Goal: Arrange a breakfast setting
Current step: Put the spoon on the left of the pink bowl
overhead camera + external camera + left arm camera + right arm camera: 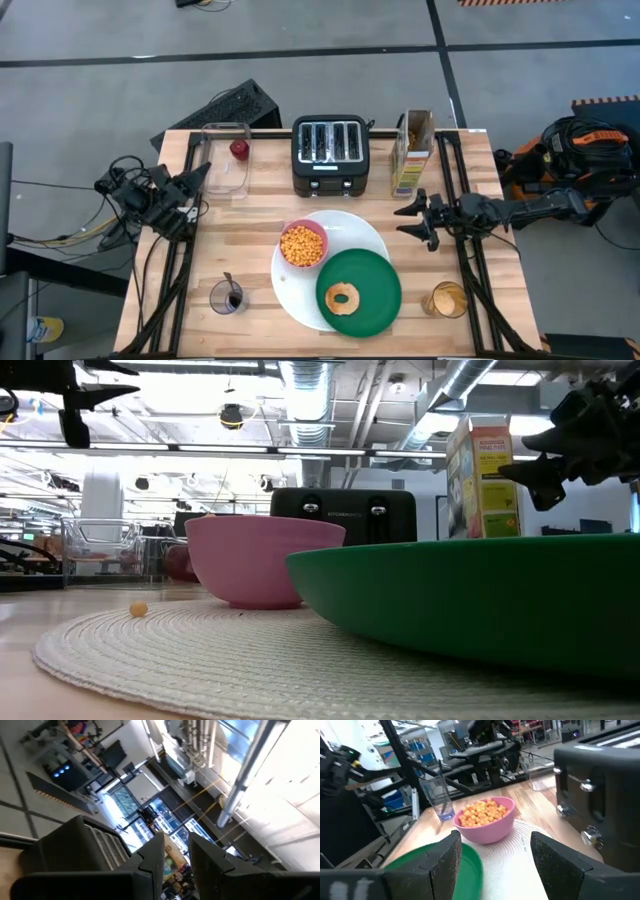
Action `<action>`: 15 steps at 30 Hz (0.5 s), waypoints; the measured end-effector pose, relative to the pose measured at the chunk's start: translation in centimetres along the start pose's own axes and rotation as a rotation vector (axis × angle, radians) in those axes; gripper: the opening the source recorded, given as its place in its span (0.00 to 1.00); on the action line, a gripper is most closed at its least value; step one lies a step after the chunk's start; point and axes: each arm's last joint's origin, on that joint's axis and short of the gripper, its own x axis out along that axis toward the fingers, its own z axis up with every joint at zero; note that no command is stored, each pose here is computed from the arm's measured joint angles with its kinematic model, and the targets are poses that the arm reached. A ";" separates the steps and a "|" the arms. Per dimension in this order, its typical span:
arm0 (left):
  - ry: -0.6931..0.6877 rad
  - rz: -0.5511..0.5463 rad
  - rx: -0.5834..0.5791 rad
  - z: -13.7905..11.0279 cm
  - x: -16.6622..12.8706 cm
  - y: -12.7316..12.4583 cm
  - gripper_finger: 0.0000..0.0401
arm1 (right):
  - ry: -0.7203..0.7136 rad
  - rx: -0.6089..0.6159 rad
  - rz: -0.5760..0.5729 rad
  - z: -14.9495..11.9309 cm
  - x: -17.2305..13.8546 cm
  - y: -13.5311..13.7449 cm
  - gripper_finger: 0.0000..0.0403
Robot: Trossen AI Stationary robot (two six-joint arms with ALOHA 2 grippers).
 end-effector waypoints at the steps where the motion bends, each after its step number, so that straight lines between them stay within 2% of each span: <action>1: 0.003 -0.012 0.000 0.0 0.0 0.0 0.19 | 0.008 0.000 -0.006 -0.1 0.0 -0.1 0.65; 9: 0.029 -0.113 0.041 -0.1 0.0 -0.3 0.33 | 0.013 0.057 -0.034 -0.1 0.0 -0.4 0.65; 15: 0.069 -0.248 0.022 -0.2 -0.1 -0.8 0.43 | 0.005 0.078 -0.053 -0.1 0.0 -0.6 0.65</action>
